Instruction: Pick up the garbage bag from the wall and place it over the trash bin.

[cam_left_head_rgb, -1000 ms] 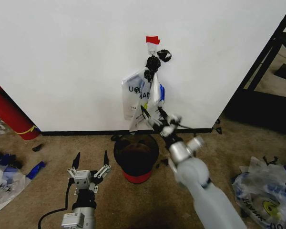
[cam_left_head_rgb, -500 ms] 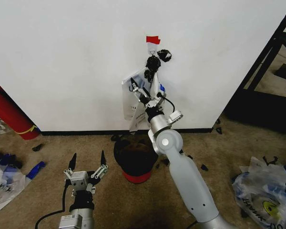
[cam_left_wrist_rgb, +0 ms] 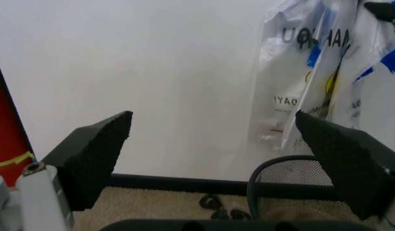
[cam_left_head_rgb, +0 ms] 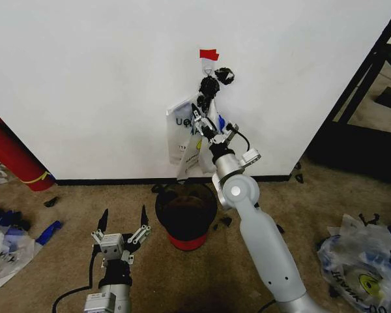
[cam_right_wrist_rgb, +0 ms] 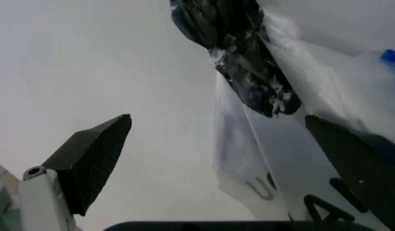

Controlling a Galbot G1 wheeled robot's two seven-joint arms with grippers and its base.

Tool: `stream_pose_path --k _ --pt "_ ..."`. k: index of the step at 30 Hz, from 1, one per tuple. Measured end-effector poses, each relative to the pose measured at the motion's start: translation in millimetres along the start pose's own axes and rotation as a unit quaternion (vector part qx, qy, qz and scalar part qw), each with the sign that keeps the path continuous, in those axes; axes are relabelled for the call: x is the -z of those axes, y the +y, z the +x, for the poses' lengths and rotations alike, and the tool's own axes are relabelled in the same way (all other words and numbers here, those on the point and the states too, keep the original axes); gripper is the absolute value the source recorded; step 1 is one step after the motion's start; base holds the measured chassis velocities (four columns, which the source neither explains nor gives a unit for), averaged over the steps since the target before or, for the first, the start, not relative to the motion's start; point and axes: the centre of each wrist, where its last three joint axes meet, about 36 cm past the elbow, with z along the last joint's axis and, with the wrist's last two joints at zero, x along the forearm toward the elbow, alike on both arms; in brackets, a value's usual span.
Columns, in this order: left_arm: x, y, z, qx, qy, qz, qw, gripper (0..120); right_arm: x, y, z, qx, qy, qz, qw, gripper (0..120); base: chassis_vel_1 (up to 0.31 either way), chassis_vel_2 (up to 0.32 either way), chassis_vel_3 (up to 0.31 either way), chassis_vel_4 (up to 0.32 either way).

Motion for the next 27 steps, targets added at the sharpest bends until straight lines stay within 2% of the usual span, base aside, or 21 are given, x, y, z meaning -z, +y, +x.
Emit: stream_pose_path --k 16,23,27 --pt "10 3 2 0.010 -0.016 0.001 0.9998 100 5 -3 -25 -0.008 -0.001 0.006 1.000 100 0.000 0.000 0.000 0.000" --pt "11 3 3 0.014 -0.015 0.002 0.9998 100 11 2 -24 -0.002 -0.003 0.003 1.000 100 0.000 0.000 0.000 0.000" --pt "11 3 2 0.013 -0.017 0.002 0.9998 100 13 2 -26 -0.001 -0.001 0.001 1.000 95 0.000 0.000 0.000 0.000"
